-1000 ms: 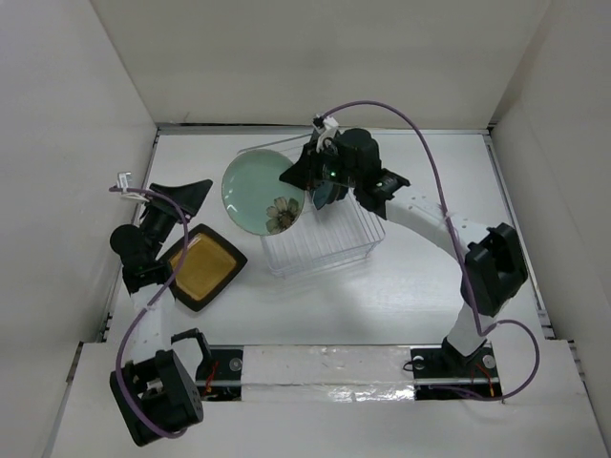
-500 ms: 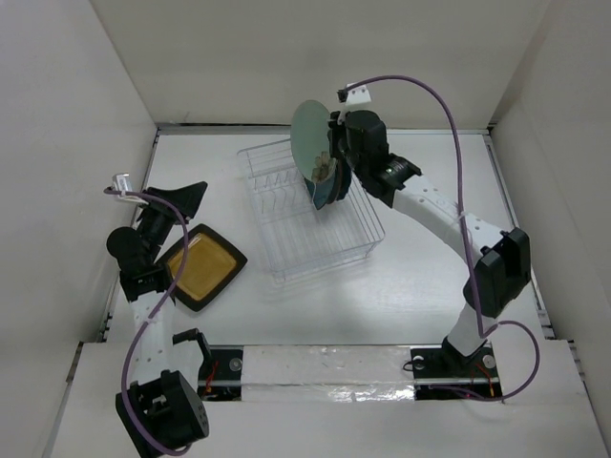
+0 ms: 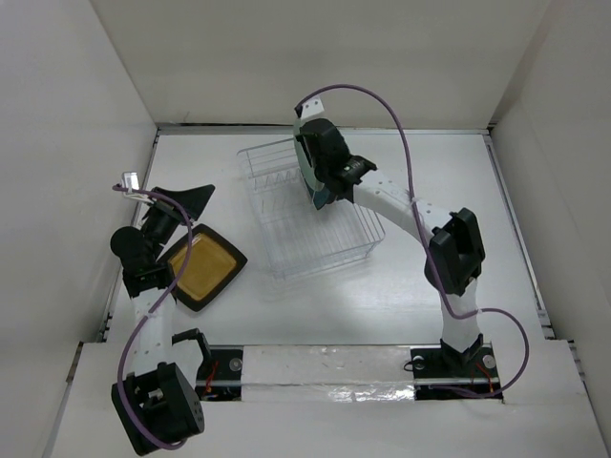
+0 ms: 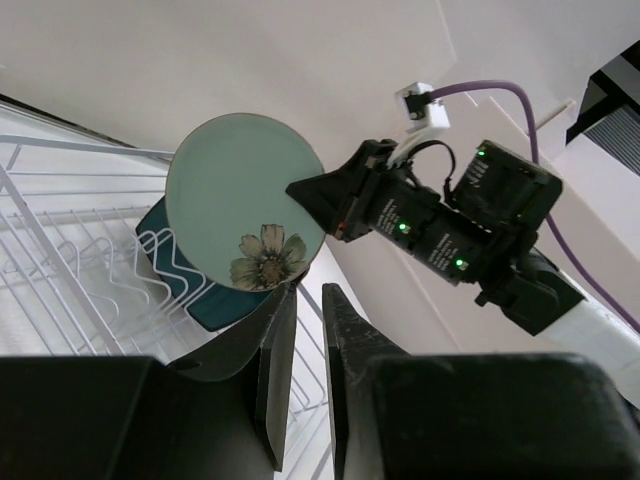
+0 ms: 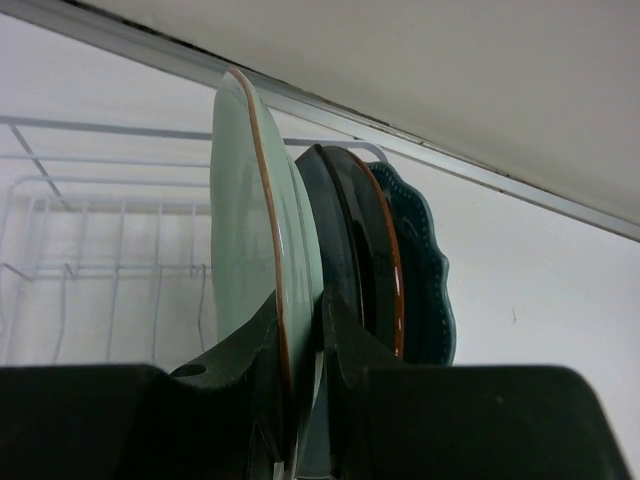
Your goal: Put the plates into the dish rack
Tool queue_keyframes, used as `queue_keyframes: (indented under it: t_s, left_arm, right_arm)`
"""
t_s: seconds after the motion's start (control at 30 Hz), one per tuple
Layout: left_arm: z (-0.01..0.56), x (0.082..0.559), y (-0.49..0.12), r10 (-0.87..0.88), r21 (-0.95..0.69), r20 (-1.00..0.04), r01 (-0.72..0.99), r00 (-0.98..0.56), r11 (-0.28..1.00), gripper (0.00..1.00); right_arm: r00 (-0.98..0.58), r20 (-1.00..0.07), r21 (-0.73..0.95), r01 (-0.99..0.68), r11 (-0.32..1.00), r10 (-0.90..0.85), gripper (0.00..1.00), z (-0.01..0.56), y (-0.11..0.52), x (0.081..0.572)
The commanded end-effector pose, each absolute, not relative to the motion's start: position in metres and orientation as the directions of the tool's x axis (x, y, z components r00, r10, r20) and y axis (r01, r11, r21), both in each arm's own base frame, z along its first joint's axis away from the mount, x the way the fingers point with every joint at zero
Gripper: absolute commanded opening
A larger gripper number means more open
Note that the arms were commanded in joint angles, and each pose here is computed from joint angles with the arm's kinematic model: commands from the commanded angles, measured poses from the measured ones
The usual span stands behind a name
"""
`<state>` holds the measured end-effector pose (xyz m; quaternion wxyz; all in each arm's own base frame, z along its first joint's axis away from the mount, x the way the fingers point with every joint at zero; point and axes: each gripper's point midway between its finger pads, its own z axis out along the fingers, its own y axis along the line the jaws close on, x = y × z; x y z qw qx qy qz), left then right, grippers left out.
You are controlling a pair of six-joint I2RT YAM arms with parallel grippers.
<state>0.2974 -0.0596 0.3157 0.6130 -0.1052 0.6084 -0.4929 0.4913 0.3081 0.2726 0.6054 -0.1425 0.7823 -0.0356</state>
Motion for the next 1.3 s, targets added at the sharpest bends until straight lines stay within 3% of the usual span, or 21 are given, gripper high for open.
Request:
queue_keyframes:
  t_s: [0.0, 0.67, 0.97, 1.07, 1.1, 1.13, 1.2, 1.27]
  left_arm:
    - [0.327, 0.288, -0.067, -0.709, -0.68, -0.674, 0.546, -0.205, 0.489, 0.14]
    - [0.317, 0.297, -0.06, -0.723, -0.708, -0.659, 0.498, -0.209, 0.501, 0.16]
    - [0.309, 0.306, -0.057, -0.728, -0.729, -0.647, 0.466, -0.227, 0.502, 0.19]
    - [0.303, 0.308, -0.058, -0.731, -0.744, -0.633, 0.459, -0.254, 0.486, 0.21]
    - [0.302, 0.308, -0.058, -0.735, -0.751, -0.626, 0.456, -0.26, 0.478, 0.23]
    - [0.303, 0.309, -0.057, -0.736, -0.748, -0.628, 0.457, -0.254, 0.481, 0.24]
    - [0.303, 0.311, -0.056, -0.733, -0.745, -0.633, 0.45, -0.249, 0.492, 0.25]
    - [0.301, 0.312, -0.055, -0.726, -0.743, -0.64, 0.444, -0.251, 0.501, 0.26]
  right_arm:
    - [-0.061, -0.985, -0.156, -0.073, 0.985, -0.16, 0.0, 0.351, 0.302, 0.5]
    - [-0.248, -0.956, -0.106, -0.196, 0.975, -0.154, 0.0, 0.232, 0.346, 0.494]
    - [-0.299, -0.947, -0.07, -0.159, 0.985, -0.116, 0.0, 0.213, 0.32, 0.503]
    - [-0.301, -0.949, -0.044, -0.156, 0.987, -0.089, 0.22, 0.217, 0.314, 0.5]
    - [-0.289, -0.954, -0.028, -0.166, 0.986, -0.076, 0.42, 0.227, 0.313, 0.497]
    - [-0.287, -0.955, -0.016, -0.192, 0.981, -0.072, 0.5, 0.229, 0.317, 0.494]
    - [-0.281, -0.957, -0.012, -0.211, 0.977, -0.073, 0.62, 0.235, 0.316, 0.49]
    - [-0.263, -0.963, 0.001, -0.224, 0.975, -0.06, 0.63, 0.252, 0.314, 0.484]
